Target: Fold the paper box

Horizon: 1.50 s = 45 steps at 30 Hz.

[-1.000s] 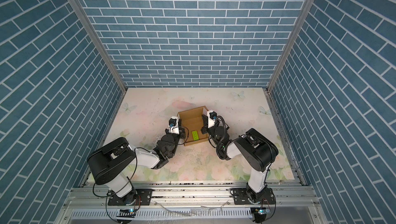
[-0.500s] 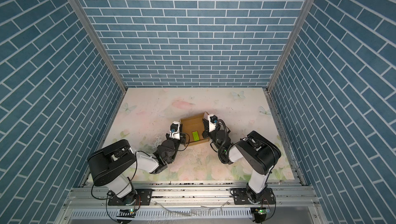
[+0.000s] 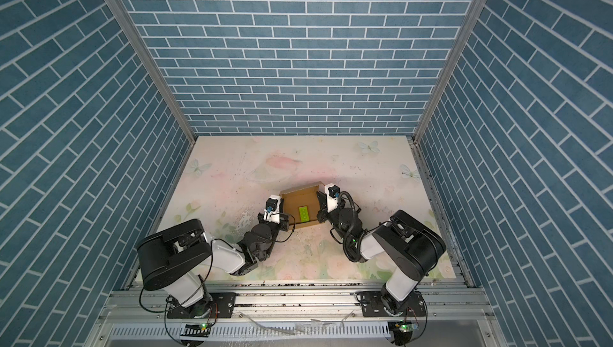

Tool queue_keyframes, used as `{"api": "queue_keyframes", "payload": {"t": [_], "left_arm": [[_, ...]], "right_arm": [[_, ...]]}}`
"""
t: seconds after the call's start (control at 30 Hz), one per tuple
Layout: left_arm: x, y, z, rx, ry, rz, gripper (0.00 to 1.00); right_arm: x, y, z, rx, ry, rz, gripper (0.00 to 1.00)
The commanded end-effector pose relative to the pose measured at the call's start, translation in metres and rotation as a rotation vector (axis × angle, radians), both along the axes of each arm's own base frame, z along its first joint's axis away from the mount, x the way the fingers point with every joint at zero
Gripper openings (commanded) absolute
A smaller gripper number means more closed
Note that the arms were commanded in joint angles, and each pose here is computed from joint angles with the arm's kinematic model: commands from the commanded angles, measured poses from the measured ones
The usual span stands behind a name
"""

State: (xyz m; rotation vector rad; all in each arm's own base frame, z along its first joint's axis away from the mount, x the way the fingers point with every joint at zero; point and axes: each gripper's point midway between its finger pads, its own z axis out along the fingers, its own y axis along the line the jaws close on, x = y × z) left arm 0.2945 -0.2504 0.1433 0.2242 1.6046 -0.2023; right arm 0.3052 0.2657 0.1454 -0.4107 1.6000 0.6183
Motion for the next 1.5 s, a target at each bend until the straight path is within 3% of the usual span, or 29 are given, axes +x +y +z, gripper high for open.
{"api": "queue_keyframes", "payload": {"t": [0.0,0.27,0.77,1.07,1.27,1.47], "left_arm": [[-0.008,-0.004,-0.006,0.018,0.012,-0.023,0.07],[-0.014,-0.006,-0.007,0.044,0.008,-0.023,0.09],[-0.023,-0.006,-0.02,0.076,0.032,-0.022,0.16],[-0.029,-0.004,-0.026,0.079,0.052,-0.019,0.19],[-0.033,-0.006,-0.027,0.077,0.078,-0.033,0.3],[-0.038,-0.001,-0.031,0.095,0.135,-0.04,0.45]], "right_arm": [[-0.014,0.004,-0.001,-0.02,0.041,0.053,0.18],[-0.032,-0.011,-0.004,-0.054,0.171,0.055,0.37],[-0.07,-0.031,-0.007,-0.172,0.457,0.088,0.42],[-0.089,-0.046,-0.009,-0.201,0.552,0.077,0.43],[-0.112,-0.037,0.001,-0.217,0.588,0.21,0.43],[-0.118,-0.035,0.025,-0.249,0.574,0.254,0.43]]}}
